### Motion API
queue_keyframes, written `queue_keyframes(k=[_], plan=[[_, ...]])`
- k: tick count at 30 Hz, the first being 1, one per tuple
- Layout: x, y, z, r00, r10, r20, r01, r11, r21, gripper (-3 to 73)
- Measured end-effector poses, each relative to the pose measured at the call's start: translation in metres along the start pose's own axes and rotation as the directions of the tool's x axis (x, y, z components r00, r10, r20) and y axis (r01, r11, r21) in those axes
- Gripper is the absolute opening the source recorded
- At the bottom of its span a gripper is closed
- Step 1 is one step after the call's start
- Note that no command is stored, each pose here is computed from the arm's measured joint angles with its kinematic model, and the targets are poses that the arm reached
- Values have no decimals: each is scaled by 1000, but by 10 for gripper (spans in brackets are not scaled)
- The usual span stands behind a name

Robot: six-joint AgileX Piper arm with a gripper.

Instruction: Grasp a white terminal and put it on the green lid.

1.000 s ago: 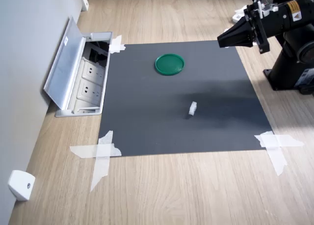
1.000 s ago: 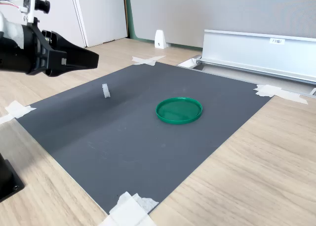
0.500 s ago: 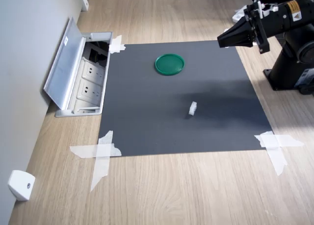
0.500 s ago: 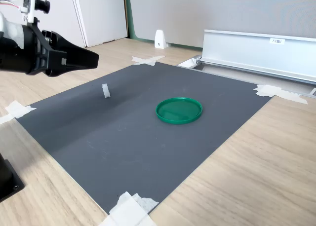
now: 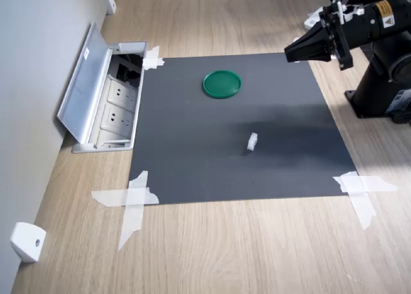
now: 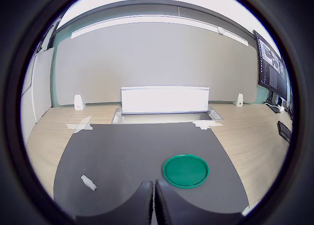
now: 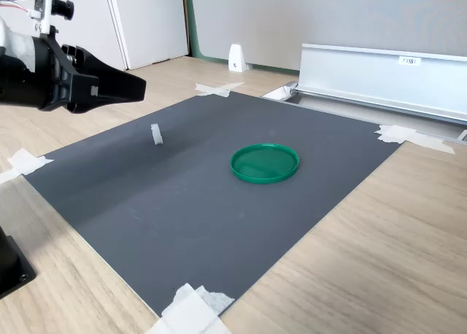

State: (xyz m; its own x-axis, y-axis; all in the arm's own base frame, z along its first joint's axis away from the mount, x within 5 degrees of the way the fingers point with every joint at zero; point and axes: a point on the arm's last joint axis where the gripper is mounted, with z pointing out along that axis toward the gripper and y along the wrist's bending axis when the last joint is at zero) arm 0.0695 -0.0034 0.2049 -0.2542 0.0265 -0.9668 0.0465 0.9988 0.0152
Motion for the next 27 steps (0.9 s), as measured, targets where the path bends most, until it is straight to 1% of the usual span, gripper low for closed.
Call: queue_keyframes(k=[13,18,20,24,27], plan=[[-2,0,0,1000,-1,21,1,1000,-3,-8],[-2,0,0,999,-49,5,49,999,3,-8],[-8,0,0,997,-78,-8,78,997,5,-8],[-37,-1,0,985,-168,-37,169,986,9,-8],[-58,-1,5,970,-219,-103,221,975,3,-8]])
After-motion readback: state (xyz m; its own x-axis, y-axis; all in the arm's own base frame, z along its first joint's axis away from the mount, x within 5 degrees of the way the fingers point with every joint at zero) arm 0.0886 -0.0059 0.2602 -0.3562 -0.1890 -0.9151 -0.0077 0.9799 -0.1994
